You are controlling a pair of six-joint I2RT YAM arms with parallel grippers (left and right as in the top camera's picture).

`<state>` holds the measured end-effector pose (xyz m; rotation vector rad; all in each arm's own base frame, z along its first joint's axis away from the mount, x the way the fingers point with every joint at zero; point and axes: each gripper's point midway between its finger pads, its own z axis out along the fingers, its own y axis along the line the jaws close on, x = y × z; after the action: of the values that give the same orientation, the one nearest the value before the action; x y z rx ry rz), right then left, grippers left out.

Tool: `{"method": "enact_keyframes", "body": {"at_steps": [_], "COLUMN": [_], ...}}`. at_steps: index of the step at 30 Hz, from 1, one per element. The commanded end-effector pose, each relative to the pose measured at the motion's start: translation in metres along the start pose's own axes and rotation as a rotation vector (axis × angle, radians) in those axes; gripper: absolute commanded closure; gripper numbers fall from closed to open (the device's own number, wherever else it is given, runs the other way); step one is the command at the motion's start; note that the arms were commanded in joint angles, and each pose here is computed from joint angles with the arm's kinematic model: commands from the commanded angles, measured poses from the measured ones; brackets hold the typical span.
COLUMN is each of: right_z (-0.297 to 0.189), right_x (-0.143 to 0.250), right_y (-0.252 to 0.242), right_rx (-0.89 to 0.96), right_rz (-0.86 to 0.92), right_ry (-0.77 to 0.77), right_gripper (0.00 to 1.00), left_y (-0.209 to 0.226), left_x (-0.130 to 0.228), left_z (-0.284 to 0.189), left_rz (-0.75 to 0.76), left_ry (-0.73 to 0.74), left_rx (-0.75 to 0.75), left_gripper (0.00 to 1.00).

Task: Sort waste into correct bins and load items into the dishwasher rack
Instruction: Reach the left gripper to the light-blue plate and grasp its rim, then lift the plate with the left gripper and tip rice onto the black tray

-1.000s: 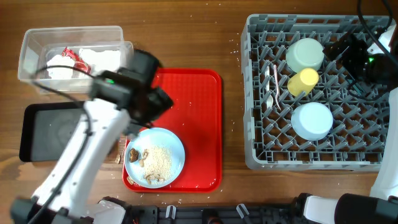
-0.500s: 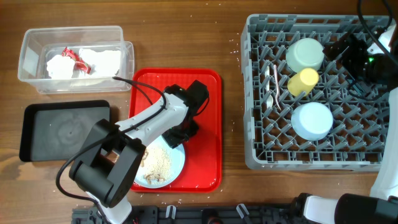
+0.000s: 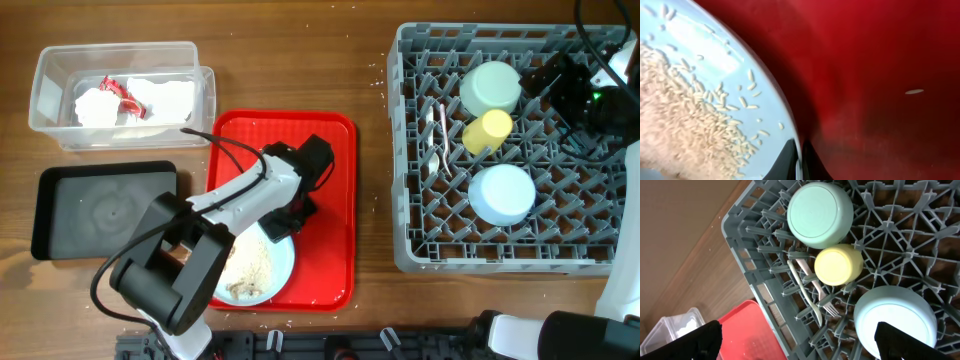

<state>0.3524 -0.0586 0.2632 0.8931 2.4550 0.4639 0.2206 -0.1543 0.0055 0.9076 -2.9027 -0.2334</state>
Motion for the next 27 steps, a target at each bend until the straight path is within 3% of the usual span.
{"method": "enact_keyframes", "body": {"at_steps": [1, 9, 19, 22, 27], "right_z": [-0.010, -0.010, -0.010, -0.010, -0.010], "right_x": [-0.006, -0.006, -0.006, -0.006, -0.006], "right_y": [0.004, 0.004, 0.004, 0.004, 0.004], "right_rx": [-0.007, -0.007, -0.007, -0.007, -0.007], "right_rz": [-0.006, -0.006, -0.006, -0.006, -0.006], "right_ry": [-0.038, -0.038, -0.038, -0.038, -0.038], "right_gripper": [0.00, 0.00, 0.00, 0.00, 0.00], "left_y": [0.002, 0.001, 0.008, 0.013, 0.040], "left_x": [-0.010, -0.017, -0.051, -0.076, -0.158], "left_z": [-0.010, -0.037, -0.084, -0.093, -0.127], "left_rz": [0.007, 0.038, 0.118, 0.155, 0.065], "left_ry": [-0.058, -0.081, -0.257, -0.273, -0.315], "left_rx": [-0.038, -0.060, -0.134, -0.135, -0.072], "left_gripper": [0.96, 0.96, 0.96, 0.96, 0.96]}}
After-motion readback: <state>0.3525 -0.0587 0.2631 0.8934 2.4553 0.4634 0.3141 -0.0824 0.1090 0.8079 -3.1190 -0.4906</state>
